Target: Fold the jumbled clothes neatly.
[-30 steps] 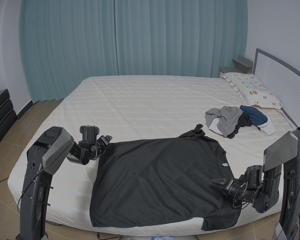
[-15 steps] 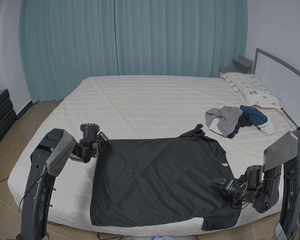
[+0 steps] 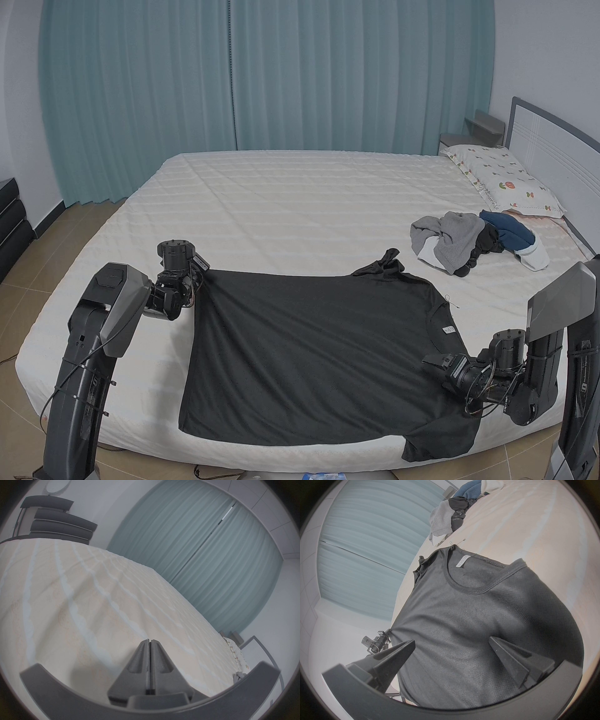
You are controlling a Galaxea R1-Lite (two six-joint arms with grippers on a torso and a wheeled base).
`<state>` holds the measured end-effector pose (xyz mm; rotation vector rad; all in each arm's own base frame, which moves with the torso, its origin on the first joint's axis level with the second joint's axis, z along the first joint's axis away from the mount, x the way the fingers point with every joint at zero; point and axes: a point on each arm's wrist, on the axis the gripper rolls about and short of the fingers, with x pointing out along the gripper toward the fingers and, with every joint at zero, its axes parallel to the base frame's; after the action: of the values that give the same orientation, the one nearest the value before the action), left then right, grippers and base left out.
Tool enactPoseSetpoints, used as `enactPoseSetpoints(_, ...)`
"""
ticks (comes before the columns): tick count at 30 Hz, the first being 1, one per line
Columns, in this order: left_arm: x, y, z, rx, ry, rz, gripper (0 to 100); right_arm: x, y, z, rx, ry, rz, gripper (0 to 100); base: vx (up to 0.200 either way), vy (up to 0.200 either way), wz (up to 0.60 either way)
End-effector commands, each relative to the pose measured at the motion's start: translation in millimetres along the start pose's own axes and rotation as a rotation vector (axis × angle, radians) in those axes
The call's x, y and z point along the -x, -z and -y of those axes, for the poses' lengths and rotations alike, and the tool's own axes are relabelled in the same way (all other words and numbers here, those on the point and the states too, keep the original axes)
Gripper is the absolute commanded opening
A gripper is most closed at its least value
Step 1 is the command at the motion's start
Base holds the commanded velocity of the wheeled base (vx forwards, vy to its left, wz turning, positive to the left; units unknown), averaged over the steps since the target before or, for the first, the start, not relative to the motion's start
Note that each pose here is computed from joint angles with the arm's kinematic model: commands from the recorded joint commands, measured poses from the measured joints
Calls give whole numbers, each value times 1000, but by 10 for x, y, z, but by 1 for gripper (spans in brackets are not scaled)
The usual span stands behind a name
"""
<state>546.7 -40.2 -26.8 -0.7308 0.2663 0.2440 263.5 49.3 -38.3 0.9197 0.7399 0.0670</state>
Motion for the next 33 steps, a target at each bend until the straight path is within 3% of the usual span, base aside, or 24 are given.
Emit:
enactPoseSetpoints(1,-43,6,-57,3,-6,6,0,2,-9,-12,2,-9,7,100,0,0,0)
enactPoseSetpoints(11,-54,50,-61,-5,-7,-5,0,6,-13,-18,1,-11,9,100,0,0,0)
enactPoseSetpoints(12,-52,48,-60,-5,-8,-7,100,9,-21,-17,-2,-11,12,100,0,0,0)
enactPoseSetpoints(17,-48,63,-52,-7,-7,-10,100,32,-70,-71,5,-35,34,100,0,0,0)
enactPoseSetpoints(21,-25,66,-82,2,-39,0,100,221,-199,-335,37,-129,109,100,0,0,0)
enactPoseSetpoints(27,280,-205,27,156,-51,-27,100,32,-422,-642,132,-218,208,100,0,0,0)
enactPoseSetpoints(29,355,-279,9,177,-49,-49,100,-78,-547,-764,223,-200,223,100,0,0,0)
enactPoseSetpoints(30,363,-281,10,178,-49,-51,100,-86,-558,-774,230,-196,225,100,0,0,0)
enactPoseSetpoints(33,471,-385,-70,233,-44,-104,100,-434,-767,-1028,332,-29,268,100,0,0,0)
